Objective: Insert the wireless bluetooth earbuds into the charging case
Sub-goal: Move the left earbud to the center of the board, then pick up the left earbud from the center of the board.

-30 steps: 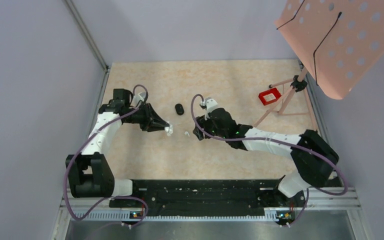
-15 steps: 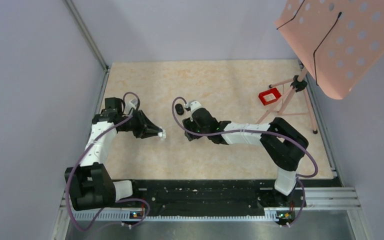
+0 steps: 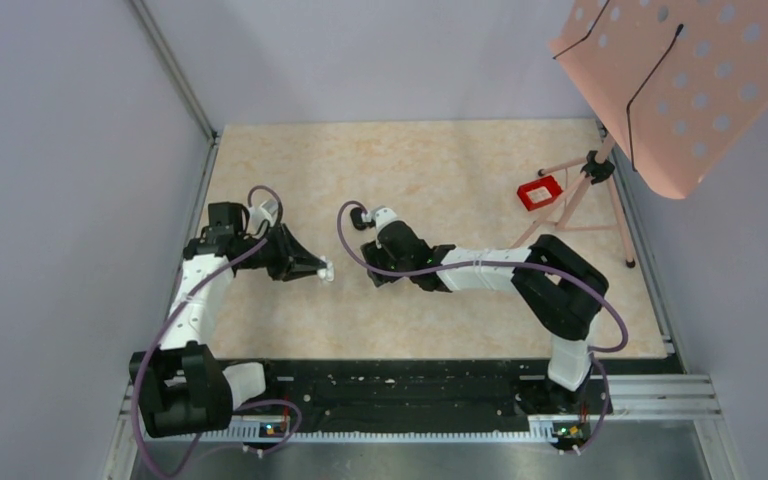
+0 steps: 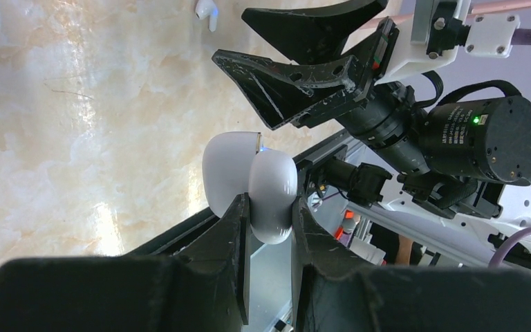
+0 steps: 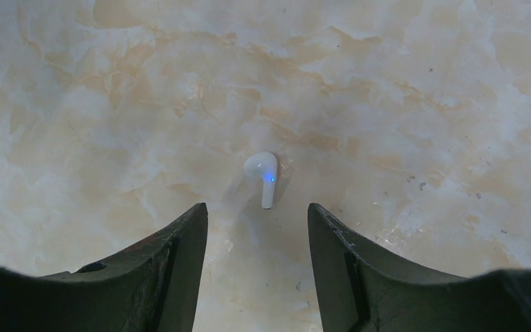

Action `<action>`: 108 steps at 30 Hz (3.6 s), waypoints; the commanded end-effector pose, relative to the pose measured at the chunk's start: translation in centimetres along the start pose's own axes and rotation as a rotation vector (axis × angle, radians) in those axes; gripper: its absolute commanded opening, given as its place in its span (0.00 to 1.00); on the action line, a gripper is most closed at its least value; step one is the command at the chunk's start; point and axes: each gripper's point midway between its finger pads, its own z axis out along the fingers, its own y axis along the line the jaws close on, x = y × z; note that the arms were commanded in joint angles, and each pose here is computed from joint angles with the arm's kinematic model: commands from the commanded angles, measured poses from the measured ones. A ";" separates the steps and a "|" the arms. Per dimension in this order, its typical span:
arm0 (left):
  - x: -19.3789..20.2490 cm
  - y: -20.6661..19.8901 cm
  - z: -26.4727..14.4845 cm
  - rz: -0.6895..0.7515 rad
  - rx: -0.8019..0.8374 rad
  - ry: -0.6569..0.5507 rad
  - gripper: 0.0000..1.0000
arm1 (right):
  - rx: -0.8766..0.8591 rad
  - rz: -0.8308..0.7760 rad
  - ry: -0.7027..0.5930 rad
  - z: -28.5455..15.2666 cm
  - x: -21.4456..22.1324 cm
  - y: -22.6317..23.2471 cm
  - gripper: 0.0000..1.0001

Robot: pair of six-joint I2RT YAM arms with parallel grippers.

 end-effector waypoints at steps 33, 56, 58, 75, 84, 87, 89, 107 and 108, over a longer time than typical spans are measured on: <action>0.0 -1.0 -0.2 0.067 0.065 -0.019 0.00 | 0.141 -0.027 -0.033 -0.6 -2.6 -3.7 0.03; -0.4 -0.9 0.1 0.054 0.062 -0.009 0.00 | 0.043 0.026 -0.091 -6.3 -2.2 -5.0 0.42; -0.4 -1.0 0.1 0.054 0.063 -0.008 0.00 | 0.080 0.056 -0.088 -6.2 -2.5 -6.8 0.39; -0.3 -0.9 0.0 0.054 0.061 -0.010 0.00 | 0.181 -0.102 0.092 -2.6 -1.1 -11.0 0.39; -0.3 -1.0 0.0 0.057 0.060 -0.013 0.00 | 0.217 -0.125 0.121 -1.0 -0.4 -11.8 0.36; -0.3 -1.0 0.0 0.055 0.059 -0.012 0.00 | 0.222 -0.123 0.129 -0.7 -0.1 -12.0 0.34; -0.3 -1.0 0.0 0.054 0.061 -0.010 0.00 | 0.225 -0.120 0.132 -0.6 0.0 -12.1 0.34; -0.6 -1.5 0.1 0.091 0.067 -0.023 0.00 | 0.150 0.049 0.057 -2.9 -2.8 -10.7 0.00; -0.9 -1.8 0.2 0.116 0.072 -0.034 0.00 | 0.128 0.102 0.046 -3.3 -3.2 -10.4 0.00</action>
